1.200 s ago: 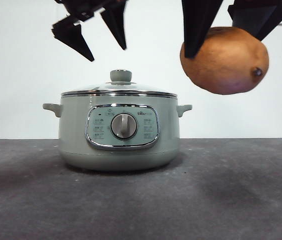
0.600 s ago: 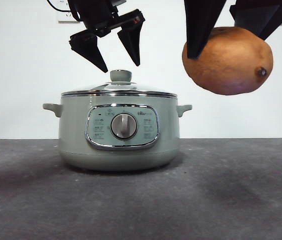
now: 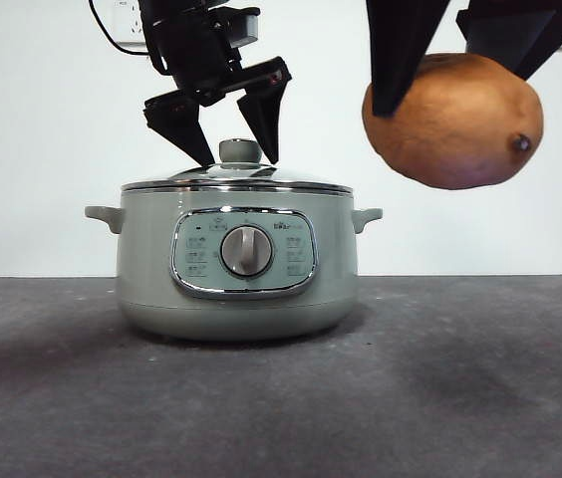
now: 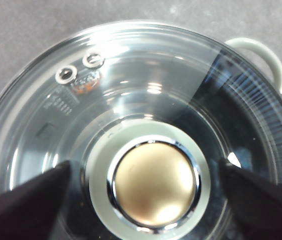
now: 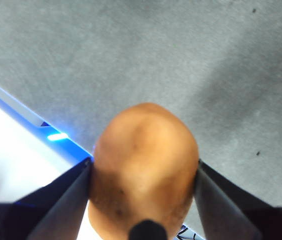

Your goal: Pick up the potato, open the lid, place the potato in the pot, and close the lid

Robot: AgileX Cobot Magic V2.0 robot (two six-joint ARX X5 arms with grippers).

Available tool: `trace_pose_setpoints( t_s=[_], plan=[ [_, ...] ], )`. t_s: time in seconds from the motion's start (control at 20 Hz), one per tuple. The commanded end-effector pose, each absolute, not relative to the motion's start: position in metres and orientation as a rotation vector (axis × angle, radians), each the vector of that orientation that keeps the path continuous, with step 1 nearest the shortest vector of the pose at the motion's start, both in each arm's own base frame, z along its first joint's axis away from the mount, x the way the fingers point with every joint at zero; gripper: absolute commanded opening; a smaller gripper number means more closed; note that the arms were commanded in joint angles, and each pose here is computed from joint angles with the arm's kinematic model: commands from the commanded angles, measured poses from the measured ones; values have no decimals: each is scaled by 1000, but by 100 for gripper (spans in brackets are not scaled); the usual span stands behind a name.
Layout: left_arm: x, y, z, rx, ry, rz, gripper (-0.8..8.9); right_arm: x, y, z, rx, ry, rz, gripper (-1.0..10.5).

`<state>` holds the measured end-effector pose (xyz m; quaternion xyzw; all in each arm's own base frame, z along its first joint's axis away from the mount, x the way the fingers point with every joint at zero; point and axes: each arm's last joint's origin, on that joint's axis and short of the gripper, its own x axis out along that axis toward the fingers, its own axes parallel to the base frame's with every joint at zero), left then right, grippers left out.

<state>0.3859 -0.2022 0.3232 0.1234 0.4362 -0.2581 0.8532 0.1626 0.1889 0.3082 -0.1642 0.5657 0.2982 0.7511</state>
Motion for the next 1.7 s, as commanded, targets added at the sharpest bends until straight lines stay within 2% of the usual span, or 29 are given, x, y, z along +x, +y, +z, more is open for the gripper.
trace_pose_setpoints(
  t_s=[0.05, 0.15, 0.45, 0.55, 0.8, 1.2, 1.45, 1.7],
  plan=[
    [387, -206, 318, 256, 930, -536, 434, 162, 190, 309, -358, 1229, 659, -12],
    [386, -205, 317, 280, 941, -497, 415, 162, 190, 309, -359, 1229, 659, -12],
    [383, -209, 317, 298, 943, -487, 121, 163, 190, 310, -354, 1220, 662, -12],
    [382, -211, 317, 300, 944, -491, -19, 163, 190, 310, -354, 1219, 662, -12],
    [380, -209, 325, 289, 913, -490, -9, 165, 192, 310, -323, 1201, 656, -12],
    [352, -186, 382, 259, 770, -454, -9, 170, 197, 316, -258, 1132, 657, -12],
    [339, -154, 413, 269, 690, -358, -9, 191, 204, 342, -190, 1052, 644, -12],
    [334, -108, 429, 233, 697, -250, -9, 243, 226, 358, -177, 1027, 612, -12]
  ],
)
